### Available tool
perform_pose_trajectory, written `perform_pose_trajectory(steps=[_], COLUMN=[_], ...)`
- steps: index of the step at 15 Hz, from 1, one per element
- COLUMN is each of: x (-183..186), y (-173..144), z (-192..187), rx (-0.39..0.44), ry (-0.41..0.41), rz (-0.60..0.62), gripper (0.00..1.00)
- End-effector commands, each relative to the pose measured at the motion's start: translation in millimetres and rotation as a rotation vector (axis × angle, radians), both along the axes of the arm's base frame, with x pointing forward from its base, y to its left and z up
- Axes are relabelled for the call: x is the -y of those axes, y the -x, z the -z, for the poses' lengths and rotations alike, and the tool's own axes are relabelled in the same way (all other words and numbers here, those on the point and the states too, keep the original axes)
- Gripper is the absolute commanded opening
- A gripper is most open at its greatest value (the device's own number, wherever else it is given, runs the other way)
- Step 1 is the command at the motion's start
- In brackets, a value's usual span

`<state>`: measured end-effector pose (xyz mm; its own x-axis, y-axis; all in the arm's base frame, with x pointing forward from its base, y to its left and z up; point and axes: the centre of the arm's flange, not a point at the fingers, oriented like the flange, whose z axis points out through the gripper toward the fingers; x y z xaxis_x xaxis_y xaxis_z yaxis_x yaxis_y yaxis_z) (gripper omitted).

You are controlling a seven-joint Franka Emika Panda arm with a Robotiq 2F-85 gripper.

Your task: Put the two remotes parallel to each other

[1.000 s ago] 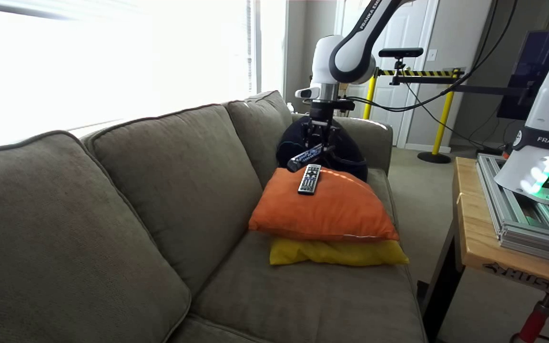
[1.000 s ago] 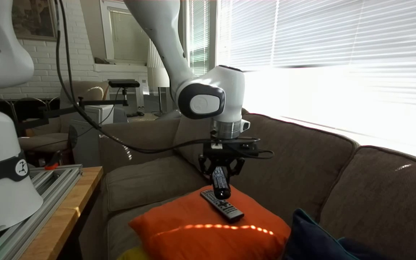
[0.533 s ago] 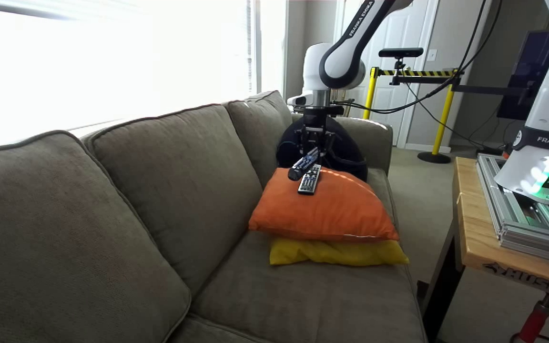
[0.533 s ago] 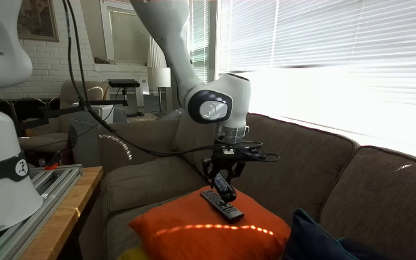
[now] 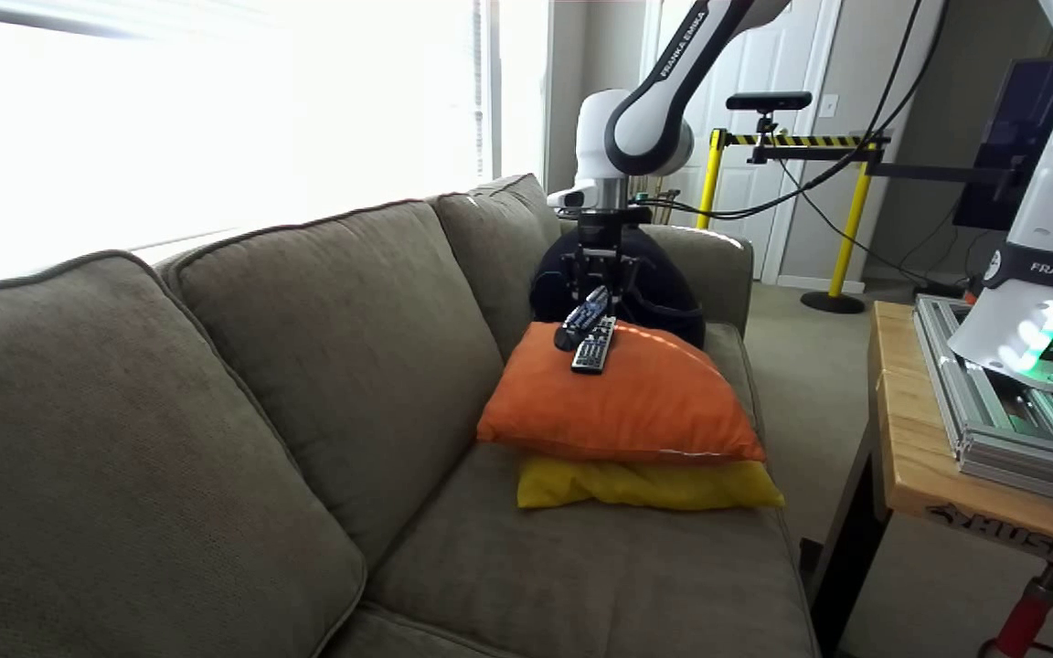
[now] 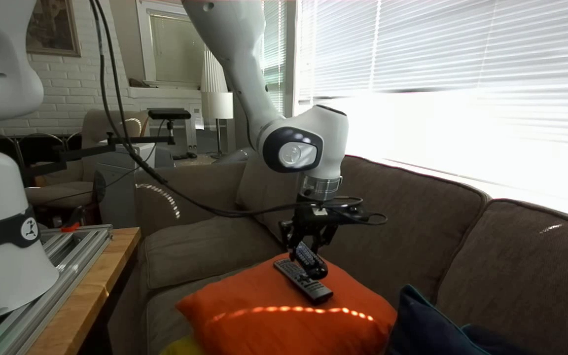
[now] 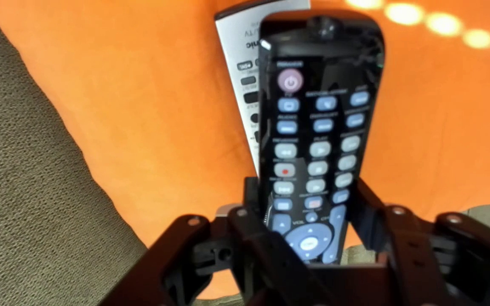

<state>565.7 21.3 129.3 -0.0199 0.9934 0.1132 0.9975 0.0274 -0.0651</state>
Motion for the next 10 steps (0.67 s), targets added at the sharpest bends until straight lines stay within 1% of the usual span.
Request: perform_pose_trajectory(steps=[1,10], x=[5,15], y=[-4,-17], z=[1,6], rx=[-0.006,-0.013], ry=[0.009,-0.014], rz=[-0.042,-0.221], gripper=[0.28,0.28])
